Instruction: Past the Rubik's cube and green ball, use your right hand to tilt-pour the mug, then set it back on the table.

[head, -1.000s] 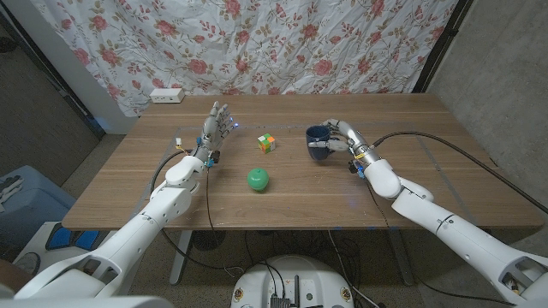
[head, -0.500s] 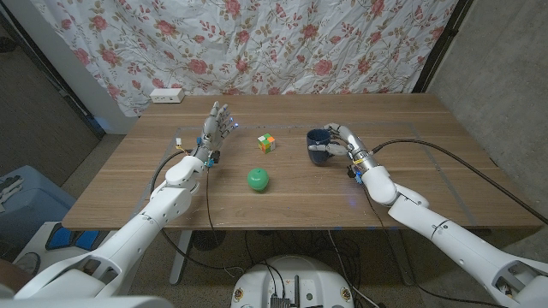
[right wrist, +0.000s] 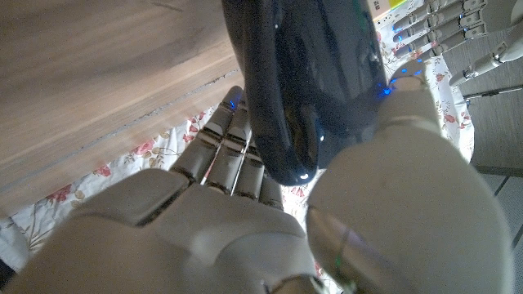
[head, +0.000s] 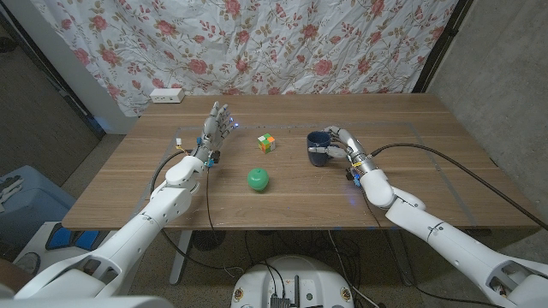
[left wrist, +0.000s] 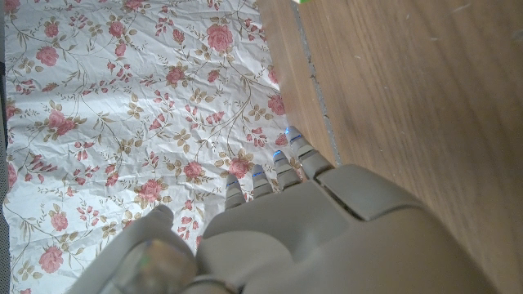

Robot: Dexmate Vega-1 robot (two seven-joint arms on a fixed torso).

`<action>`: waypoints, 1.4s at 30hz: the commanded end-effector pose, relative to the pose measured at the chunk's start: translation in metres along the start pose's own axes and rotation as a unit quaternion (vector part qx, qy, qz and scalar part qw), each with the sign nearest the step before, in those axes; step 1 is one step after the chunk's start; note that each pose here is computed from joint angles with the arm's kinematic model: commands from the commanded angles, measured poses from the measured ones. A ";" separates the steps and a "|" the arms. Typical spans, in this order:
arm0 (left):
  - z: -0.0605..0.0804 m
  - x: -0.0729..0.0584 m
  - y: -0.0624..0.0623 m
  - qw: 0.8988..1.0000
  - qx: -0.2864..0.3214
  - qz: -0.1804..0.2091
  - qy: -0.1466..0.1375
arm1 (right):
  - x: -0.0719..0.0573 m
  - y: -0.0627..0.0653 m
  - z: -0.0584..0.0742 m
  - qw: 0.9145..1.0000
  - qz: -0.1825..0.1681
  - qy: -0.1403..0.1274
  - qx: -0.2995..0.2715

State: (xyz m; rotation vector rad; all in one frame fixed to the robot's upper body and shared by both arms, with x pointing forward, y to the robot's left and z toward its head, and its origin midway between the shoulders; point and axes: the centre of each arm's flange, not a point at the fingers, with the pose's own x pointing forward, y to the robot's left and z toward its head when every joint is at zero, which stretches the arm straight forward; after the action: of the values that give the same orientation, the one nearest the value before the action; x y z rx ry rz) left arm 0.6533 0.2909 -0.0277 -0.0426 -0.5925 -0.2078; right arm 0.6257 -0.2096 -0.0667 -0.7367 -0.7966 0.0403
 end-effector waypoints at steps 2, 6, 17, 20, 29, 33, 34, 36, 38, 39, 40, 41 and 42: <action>0.000 0.000 0.000 1.000 0.000 0.001 0.000 | 0.002 0.005 -0.005 1.000 0.002 0.006 0.007; 0.000 0.000 0.000 1.000 0.000 0.001 0.000 | 0.002 0.004 -0.006 1.000 0.004 0.006 0.006; 0.000 0.000 0.000 1.000 0.000 0.001 0.000 | -0.001 -0.002 -0.003 1.000 0.013 0.002 0.009; 0.000 0.000 0.000 1.000 0.000 0.001 0.000 | -0.001 -0.004 -0.003 1.000 0.017 0.001 0.009; 0.000 0.000 0.000 1.000 0.000 0.001 0.000 | -0.002 -0.007 -0.002 0.999 0.033 -0.001 0.011; 0.000 0.000 0.000 1.000 0.000 0.001 0.000 | -0.002 -0.009 -0.001 0.999 0.036 -0.002 0.009; 0.000 0.000 0.000 1.000 0.000 0.001 0.000 | -0.002 -0.009 -0.001 0.999 0.037 -0.002 0.008; 0.000 0.000 0.000 1.000 0.000 0.001 0.000 | -0.003 -0.009 0.000 0.999 0.039 -0.003 0.007; 0.000 0.000 0.000 1.000 0.000 0.001 0.000 | -0.003 -0.010 0.000 0.999 0.042 -0.002 0.008; 0.000 0.000 0.000 1.000 0.000 0.001 0.000 | -0.003 -0.010 0.000 0.999 0.043 -0.002 0.007; 0.000 0.000 0.000 1.000 0.000 0.001 0.000 | -0.003 -0.010 0.000 0.999 0.044 -0.001 0.008; 0.000 0.000 0.000 1.000 0.000 0.001 0.000 | -0.003 -0.010 0.001 0.999 0.045 -0.002 0.007; 0.000 0.000 0.000 1.000 0.000 0.001 0.000 | -0.003 -0.010 0.001 0.999 0.044 -0.001 0.008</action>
State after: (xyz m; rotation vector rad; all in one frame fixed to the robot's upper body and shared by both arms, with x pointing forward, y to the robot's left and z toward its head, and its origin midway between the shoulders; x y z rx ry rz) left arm 0.6532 0.2910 -0.0276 -0.0425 -0.5930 -0.2065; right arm 0.6229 -0.2165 -0.0634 -0.7465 -0.7772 0.1070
